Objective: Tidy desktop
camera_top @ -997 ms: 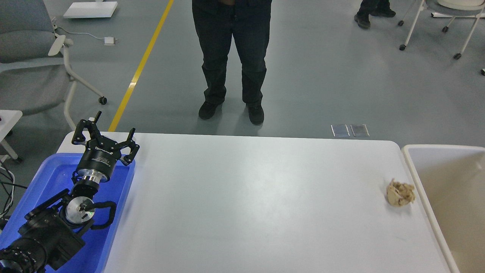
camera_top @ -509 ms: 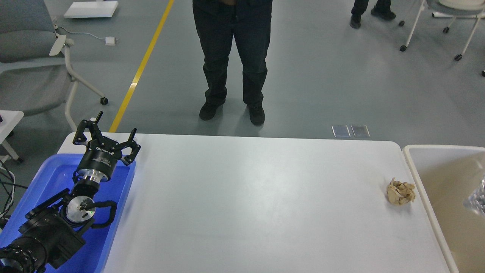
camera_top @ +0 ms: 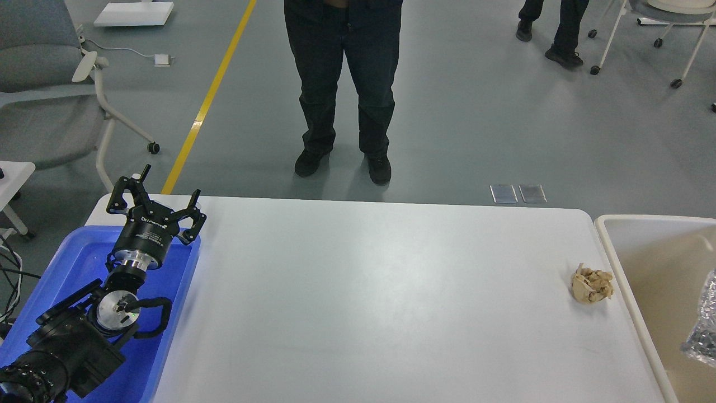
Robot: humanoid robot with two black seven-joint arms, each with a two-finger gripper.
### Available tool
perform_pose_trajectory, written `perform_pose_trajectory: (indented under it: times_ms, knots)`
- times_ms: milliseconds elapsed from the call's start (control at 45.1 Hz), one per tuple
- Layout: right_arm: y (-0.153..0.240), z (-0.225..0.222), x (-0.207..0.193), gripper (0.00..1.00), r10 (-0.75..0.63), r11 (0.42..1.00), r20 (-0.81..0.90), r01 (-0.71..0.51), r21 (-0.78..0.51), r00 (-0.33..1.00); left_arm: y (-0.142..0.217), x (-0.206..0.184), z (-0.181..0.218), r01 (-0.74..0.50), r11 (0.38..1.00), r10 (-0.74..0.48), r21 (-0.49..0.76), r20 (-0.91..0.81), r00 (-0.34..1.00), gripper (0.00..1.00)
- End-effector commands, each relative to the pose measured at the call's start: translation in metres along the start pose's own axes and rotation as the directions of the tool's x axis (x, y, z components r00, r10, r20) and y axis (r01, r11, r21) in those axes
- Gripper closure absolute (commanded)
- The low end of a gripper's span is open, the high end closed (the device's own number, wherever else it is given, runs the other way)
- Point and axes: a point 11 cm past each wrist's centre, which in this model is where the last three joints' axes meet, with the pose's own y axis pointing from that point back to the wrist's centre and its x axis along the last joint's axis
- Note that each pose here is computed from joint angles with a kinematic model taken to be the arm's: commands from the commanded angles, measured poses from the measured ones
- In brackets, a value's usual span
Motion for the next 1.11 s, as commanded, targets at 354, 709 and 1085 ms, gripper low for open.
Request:
perform_pose_trajectory:
  times_ms: [354,709,1085]
  knots:
    - [0.002,-0.006,-0.016,1.00,-0.002,1.000,-0.082,0.004,0.019,0.997,0.000,0.000,0.000,-0.001,1.000,0.001,0.000,0.001,1.000,0.00]
    - [0.002,-0.006,-0.015,0.61,0.000,1.000,-0.019,0.000,0.010,1.000,0.000,0.000,0.000,-0.001,1.000,0.001,0.000,0.001,1.000,0.00]
    - [-0.003,-0.001,0.013,0.00,0.032,0.999,0.308,-0.019,-0.045,0.951,0.000,0.000,0.000,-0.001,1.000,0.001,-0.001,-0.001,1.000,0.00]
